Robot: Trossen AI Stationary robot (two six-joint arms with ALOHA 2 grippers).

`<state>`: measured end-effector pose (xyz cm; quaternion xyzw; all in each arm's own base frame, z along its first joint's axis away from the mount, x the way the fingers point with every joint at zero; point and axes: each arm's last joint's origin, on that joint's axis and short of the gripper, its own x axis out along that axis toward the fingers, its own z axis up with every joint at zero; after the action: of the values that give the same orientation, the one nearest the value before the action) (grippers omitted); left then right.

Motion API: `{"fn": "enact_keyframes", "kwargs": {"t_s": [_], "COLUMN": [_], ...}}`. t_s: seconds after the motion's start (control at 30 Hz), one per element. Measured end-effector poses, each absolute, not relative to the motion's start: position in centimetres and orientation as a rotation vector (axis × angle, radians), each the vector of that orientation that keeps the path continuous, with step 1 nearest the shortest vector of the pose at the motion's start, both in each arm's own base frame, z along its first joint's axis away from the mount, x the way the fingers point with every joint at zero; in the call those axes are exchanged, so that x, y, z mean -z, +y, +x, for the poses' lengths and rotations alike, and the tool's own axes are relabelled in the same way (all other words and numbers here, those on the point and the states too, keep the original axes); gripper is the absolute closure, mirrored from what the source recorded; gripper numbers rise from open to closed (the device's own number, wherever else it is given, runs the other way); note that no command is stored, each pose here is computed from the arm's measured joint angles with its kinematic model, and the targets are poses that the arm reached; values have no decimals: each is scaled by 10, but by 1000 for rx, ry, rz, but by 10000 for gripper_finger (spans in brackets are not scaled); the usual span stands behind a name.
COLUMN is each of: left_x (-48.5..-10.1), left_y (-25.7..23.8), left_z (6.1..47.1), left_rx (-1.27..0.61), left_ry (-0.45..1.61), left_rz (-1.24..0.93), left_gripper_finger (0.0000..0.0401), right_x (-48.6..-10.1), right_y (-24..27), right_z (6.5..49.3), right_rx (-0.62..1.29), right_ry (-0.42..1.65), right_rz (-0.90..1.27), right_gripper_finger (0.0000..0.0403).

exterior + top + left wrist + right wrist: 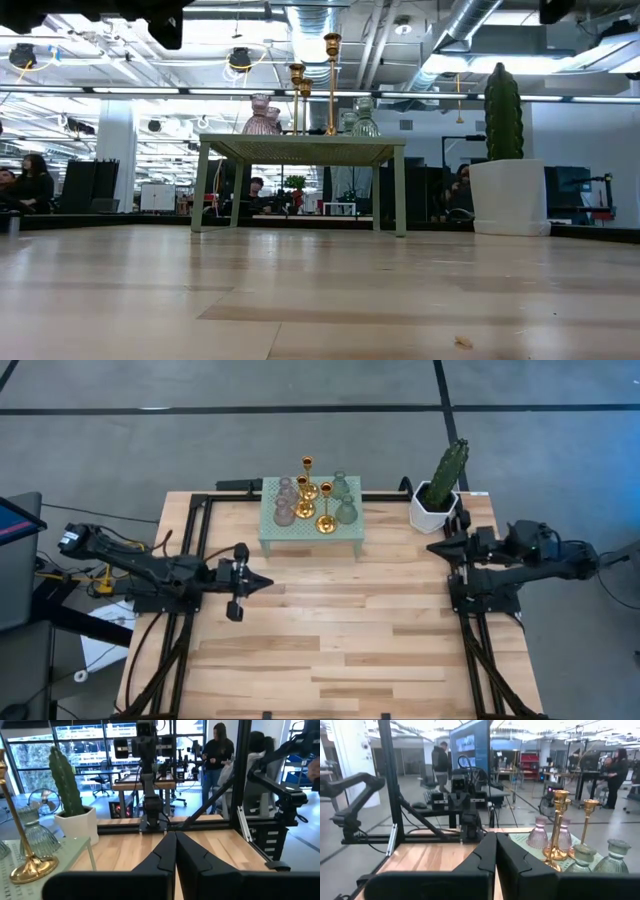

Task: Pick & Place candle stick holders
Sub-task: Return to Home Position

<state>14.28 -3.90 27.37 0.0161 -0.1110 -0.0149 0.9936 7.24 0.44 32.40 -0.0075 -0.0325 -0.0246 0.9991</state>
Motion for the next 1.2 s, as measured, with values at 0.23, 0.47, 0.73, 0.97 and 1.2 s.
{"fn": "enact_keyframes", "kwargs": {"t_s": [0.23, 0.47, 0.73, 0.97, 1.2], "left_x": [-276, -277, -278, -279, -280], "left_y": [-36, -36, -35, -34, -33], "left_z": [135, 133, 131, 127, 123], "left_rx": [30, 29, 25, 25, 24], "left_ry": [-226, -236, -240, -246, -256], "left_rz": [31, 28, 55, 51, 48], "left_gripper_finger": [394, 394, 396, 394, 394], "right_x": [-308, -282, -257, -217, -183], "right_y": [3, 2, 5, 8, 11], "right_z": [50, 45, 62, 84, 95], "right_rx": [3, 0, -7, -33, -83], "right_ry": [-148, -172, -142, -156, -175], "right_rz": [-5, 8, 17, 25, 53], "right_gripper_finger": [403, 403, 403, 403, 403]}}
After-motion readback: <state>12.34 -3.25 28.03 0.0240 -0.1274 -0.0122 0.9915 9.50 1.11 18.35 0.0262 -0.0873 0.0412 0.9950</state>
